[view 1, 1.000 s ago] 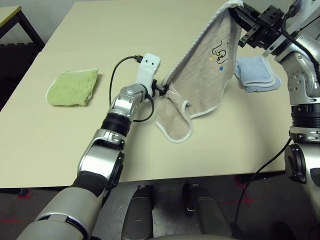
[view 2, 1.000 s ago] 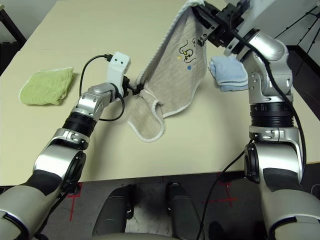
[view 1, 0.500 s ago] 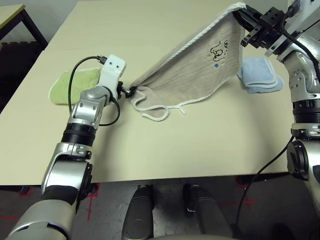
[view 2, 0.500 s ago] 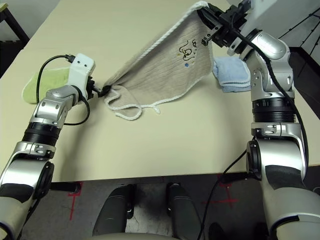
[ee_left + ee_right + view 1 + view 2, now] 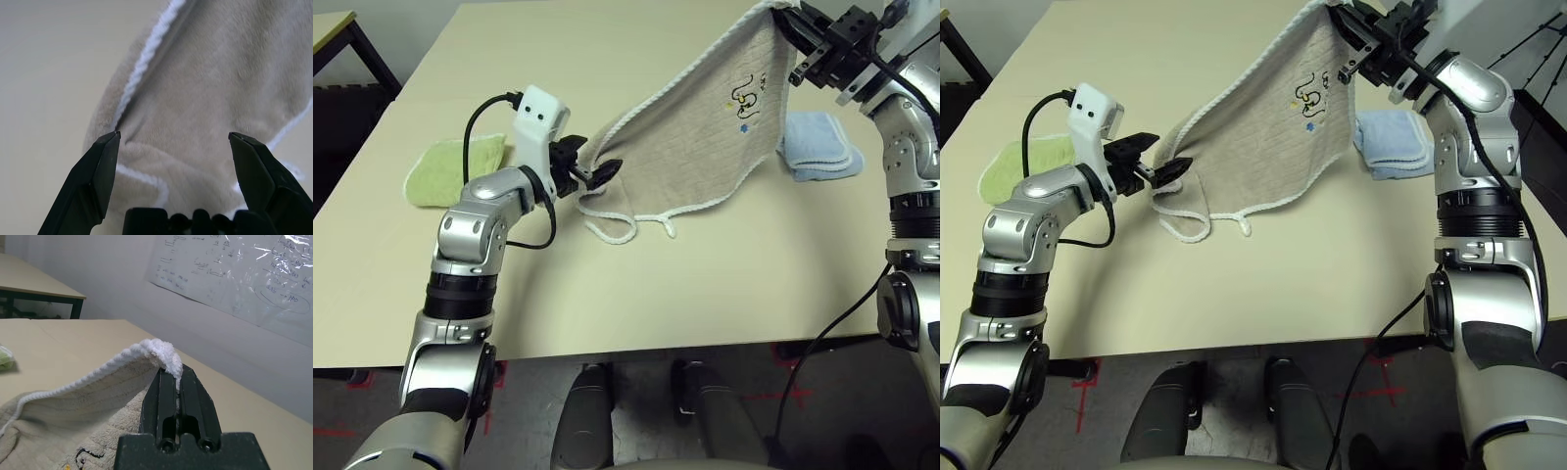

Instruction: Fold the towel and set it aside.

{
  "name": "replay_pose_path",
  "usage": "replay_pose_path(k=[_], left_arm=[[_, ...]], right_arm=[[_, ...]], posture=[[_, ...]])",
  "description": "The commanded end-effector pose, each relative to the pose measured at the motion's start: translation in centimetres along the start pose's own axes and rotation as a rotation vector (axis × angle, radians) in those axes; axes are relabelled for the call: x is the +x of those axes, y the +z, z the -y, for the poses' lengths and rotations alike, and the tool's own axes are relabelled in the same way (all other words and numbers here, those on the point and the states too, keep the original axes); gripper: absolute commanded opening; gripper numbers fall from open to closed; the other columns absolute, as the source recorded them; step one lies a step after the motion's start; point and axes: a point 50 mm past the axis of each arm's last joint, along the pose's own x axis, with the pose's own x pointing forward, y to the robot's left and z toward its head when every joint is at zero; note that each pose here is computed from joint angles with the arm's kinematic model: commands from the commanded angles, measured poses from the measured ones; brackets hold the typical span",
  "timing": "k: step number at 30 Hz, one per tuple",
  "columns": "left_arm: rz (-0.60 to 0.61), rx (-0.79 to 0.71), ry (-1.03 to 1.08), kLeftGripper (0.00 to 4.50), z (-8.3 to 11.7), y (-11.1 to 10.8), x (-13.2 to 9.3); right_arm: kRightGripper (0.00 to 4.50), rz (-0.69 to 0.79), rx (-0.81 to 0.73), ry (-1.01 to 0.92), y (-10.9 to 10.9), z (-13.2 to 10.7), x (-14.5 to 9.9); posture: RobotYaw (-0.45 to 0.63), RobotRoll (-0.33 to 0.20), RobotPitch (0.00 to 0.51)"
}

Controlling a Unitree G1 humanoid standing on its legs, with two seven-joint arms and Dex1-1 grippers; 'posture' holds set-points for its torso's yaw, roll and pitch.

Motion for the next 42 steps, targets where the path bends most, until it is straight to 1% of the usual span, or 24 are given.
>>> replay_pose_path(k=[1,8,17,25,29,31,33,41,42], left_arm=[[-0.028,0.132,0.0,4.5,0.3,-0.5,-0.2],[-0.119,0.361,0.034,4.5,0.0,-2.6,0.1],[-0.152,0.468,0.006,4.5,0.3,-4.7,1.2],[-0.158,0.534,0.018,4.5,0.1,-5.2,2.2],[-0.149,0.53,0.038,4.5,-0.1,-5.1,2.4],[-0.14,0.52,0.05,4.1,-0.2,-4.9,2.5],[-0.144,0.518,0.06,3.54,-0.4,-4.8,2.5],[-0.166,0.548,0.074,0.28,-0.8,-4.9,1.8],[-0.17,0.553,0.074,0.03,-0.9,-5.0,1.7]], right_arm=[[0.03,-0.007,-0.001,-0.011,-0.2,0.3,-0.3],[0.03,-0.008,0.004,-0.014,-0.2,0.3,-0.3],[0.03,-0.012,0.002,-0.019,-0.3,0.3,-0.4],[0.03,-0.017,-0.001,-0.026,-0.2,0.2,-0.7],[0.03,-0.018,-0.002,-0.028,-0.2,0.3,-0.7],[0.0,-0.02,-0.003,-0.03,-0.3,0.3,-0.8],[0.0,-0.022,-0.003,-0.032,-0.3,0.3,-0.8],[0.0,-0.025,-0.005,-0.037,-0.4,0.4,-0.8],[0.0,-0.024,-0.004,-0.037,-0.4,0.4,-0.8]], posture=[[0.17,0.0,0.181],[0.16,0.0,0.183],[0.15,0.0,0.183],[0.13,0.0,0.18],[0.13,0.0,0.18],[0.13,0.0,0.179],[0.14,0.0,0.178],[0.14,0.0,0.176],[0.14,0.0,0.176]])
